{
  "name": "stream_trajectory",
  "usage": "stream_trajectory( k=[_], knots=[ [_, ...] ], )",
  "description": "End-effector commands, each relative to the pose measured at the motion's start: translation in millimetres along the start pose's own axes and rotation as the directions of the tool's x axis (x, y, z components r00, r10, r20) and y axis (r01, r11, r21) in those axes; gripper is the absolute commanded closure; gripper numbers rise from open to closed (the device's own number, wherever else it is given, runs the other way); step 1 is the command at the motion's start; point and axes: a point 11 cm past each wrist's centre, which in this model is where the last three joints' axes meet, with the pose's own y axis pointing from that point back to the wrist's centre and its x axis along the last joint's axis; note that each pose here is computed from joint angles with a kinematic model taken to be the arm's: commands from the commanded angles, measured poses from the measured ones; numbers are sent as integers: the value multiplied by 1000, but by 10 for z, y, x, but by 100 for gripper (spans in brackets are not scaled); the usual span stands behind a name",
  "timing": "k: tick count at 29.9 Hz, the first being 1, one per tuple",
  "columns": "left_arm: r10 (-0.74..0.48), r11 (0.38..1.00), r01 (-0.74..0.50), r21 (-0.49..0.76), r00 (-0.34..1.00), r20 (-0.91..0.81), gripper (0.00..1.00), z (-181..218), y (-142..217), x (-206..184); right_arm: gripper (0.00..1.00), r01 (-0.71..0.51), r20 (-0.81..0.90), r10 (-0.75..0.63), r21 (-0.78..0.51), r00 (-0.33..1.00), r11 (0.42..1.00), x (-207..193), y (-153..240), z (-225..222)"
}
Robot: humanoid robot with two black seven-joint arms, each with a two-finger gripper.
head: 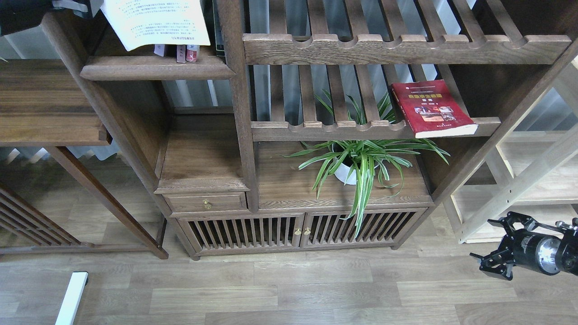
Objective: Organize books on shelf
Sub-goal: 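Insert the book upright beside the standing books with the left gripper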
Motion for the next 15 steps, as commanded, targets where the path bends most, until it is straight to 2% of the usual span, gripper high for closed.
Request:
stream_trajectory(
  k=[1,15],
  knots=[
    [11,1000,-11,-4,1000,8,100,66,71,32,0,1,0,-1,0,1000,1000,-2,-1,-1],
    [-23,999,23,-47,1000,-10,100,334,665,98,0,3,-2,-3,12,1000,1000,-9,-40,-55]
  ],
)
